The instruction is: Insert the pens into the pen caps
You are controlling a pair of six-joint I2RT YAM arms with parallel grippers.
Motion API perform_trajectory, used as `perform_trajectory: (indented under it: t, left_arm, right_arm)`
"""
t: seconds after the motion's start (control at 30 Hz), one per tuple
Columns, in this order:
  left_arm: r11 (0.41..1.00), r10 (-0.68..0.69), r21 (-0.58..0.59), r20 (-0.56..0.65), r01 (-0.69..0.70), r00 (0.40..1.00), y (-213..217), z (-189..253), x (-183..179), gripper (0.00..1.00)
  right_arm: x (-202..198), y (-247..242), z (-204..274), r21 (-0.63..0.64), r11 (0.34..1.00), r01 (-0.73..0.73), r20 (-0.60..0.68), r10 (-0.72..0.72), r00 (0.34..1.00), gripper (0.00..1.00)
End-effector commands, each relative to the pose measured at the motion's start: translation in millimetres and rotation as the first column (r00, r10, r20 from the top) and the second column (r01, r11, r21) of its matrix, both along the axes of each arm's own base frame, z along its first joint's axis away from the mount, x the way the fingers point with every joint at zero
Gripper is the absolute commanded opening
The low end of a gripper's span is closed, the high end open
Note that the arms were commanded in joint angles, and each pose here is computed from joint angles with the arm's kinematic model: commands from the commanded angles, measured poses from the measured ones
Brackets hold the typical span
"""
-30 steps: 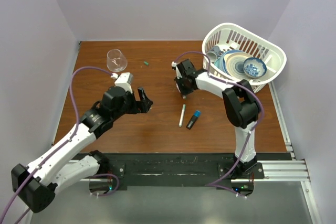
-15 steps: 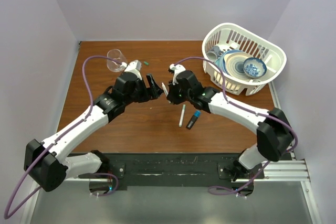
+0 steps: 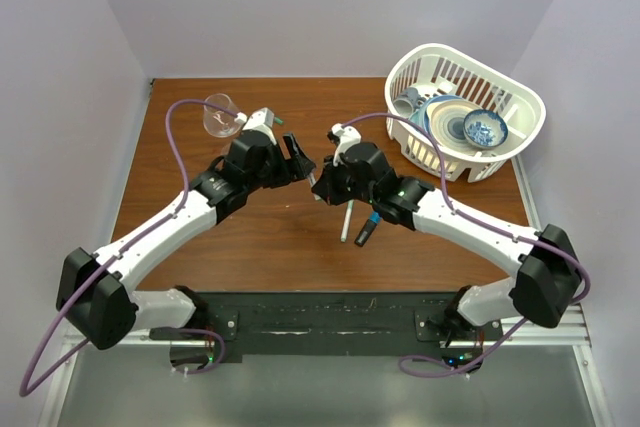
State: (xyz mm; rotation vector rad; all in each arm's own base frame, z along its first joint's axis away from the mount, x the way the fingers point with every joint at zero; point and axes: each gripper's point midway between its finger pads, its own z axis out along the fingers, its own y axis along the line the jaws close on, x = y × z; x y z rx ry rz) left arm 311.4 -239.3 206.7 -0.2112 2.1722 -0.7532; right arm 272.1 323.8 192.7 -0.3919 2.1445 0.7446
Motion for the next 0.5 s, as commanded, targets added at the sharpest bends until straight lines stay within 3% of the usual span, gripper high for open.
perform_trajectory:
  t: [0.0,0.23,0.33,0.37,0.47]
  left_arm:
    - [0.999,0.031,-0.045,0.067,-0.028,0.997,-5.0,25.0,17.9,0.76]
    - [0.998,-0.01,-0.062,0.06,0.014,0.998,-13.1,21.6,15.3,0.63]
    - [0.993,-0.059,-0.095,0.073,0.066,0.996,-21.5,27.6,10.5,0.45]
    - [0.991,-0.071,-0.105,0.074,0.079,0.995,-24.0,29.5,8.7,0.3]
    - [0.983,-0.115,-0.131,0.079,0.125,0.99,-30.8,35.2,2.9,0.0]
  right_arm:
    - [-7.2,7.8,29.9,0.101,0.995,-0.011,0.033,0.008,0.999,0.0]
    - [-12.5,13.2,39.7,0.138,0.99,-0.024,0.036,0.019,0.999,0.0]
    - [-13.7,17.7,35.0,0.136,0.99,-0.045,0.027,0.042,0.999,0.0]
    - [-13.9,17.9,30.8,0.128,0.991,-0.046,0.02,0.044,0.999,0.0]
    - [-16.2,20.6,24.5,0.12,0.991,-0.061,-0.001,0.062,0.998,0.01]
